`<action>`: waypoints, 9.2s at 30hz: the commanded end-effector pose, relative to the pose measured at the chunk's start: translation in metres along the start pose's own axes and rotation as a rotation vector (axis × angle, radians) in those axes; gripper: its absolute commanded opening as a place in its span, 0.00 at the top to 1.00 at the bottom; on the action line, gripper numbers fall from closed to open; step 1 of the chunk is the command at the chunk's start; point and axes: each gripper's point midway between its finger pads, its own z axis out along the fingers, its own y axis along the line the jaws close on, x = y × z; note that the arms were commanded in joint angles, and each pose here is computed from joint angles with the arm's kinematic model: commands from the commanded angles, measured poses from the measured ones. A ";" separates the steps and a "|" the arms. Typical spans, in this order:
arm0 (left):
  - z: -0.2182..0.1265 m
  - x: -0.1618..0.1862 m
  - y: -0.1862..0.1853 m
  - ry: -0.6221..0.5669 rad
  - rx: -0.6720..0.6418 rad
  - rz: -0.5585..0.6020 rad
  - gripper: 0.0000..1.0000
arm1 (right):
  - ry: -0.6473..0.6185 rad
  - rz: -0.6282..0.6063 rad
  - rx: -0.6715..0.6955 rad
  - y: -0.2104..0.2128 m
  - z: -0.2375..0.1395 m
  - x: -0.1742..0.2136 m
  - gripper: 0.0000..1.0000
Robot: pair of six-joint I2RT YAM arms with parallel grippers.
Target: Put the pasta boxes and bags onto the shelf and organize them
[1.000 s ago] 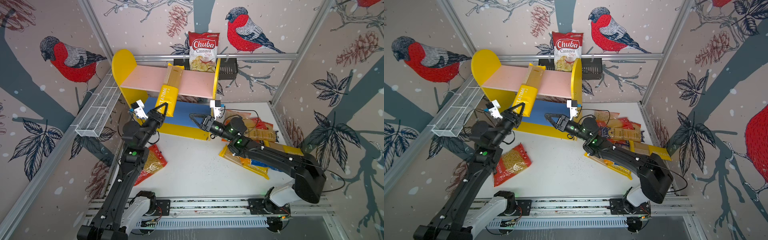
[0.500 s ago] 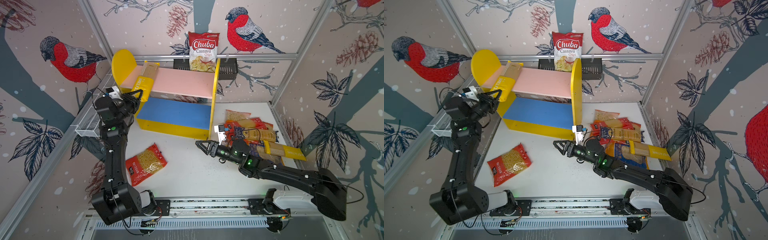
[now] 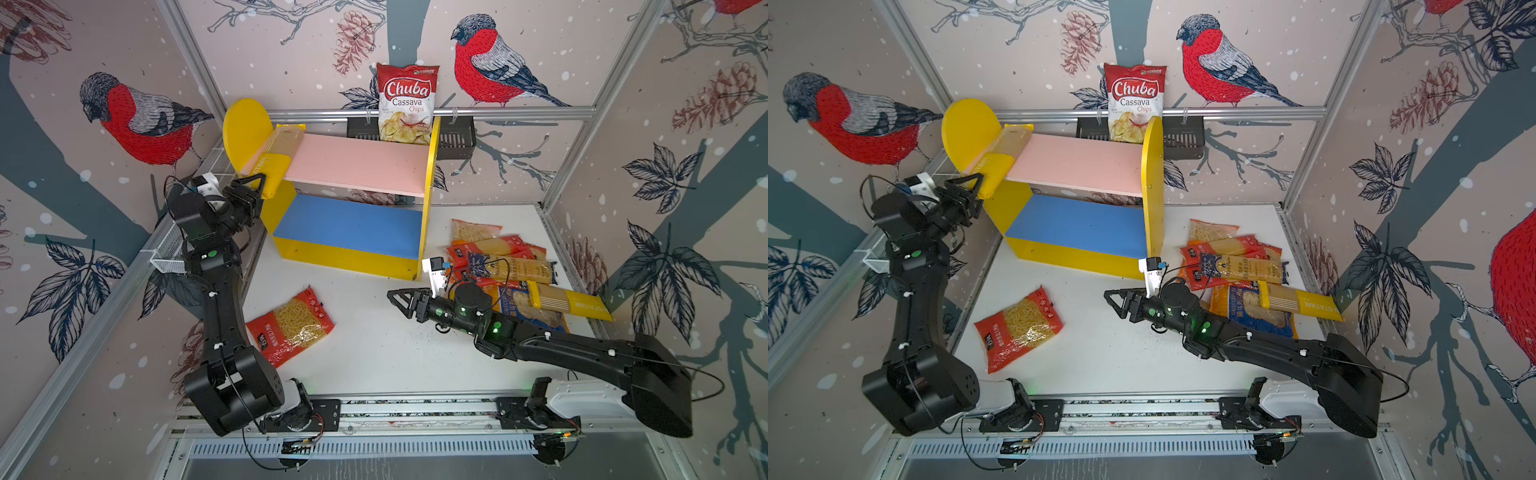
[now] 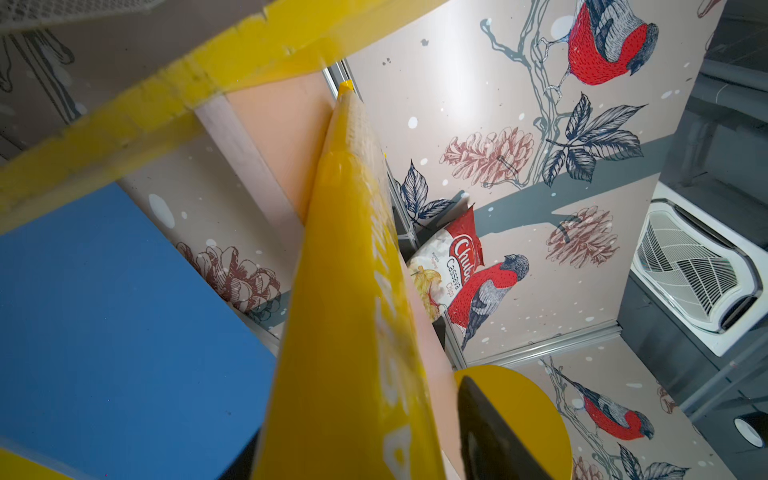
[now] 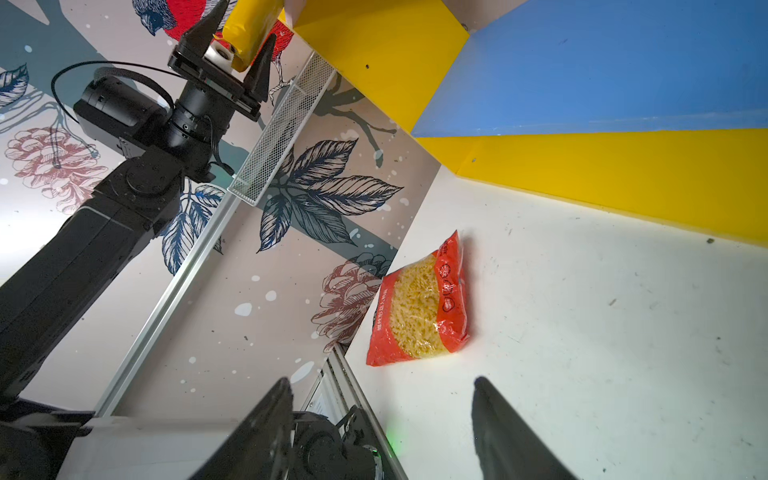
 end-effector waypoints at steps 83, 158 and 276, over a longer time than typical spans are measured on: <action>-0.070 0.480 0.091 0.549 -0.045 0.528 0.28 | 0.299 0.019 1.023 -0.270 -0.116 0.070 0.31; -0.104 0.477 0.219 0.589 -0.439 0.131 0.71 | 0.593 0.249 0.276 -0.184 -0.012 0.130 0.53; -0.052 0.349 -0.083 0.454 0.621 0.306 0.89 | 0.178 -0.186 -0.276 0.023 -0.038 -0.022 0.74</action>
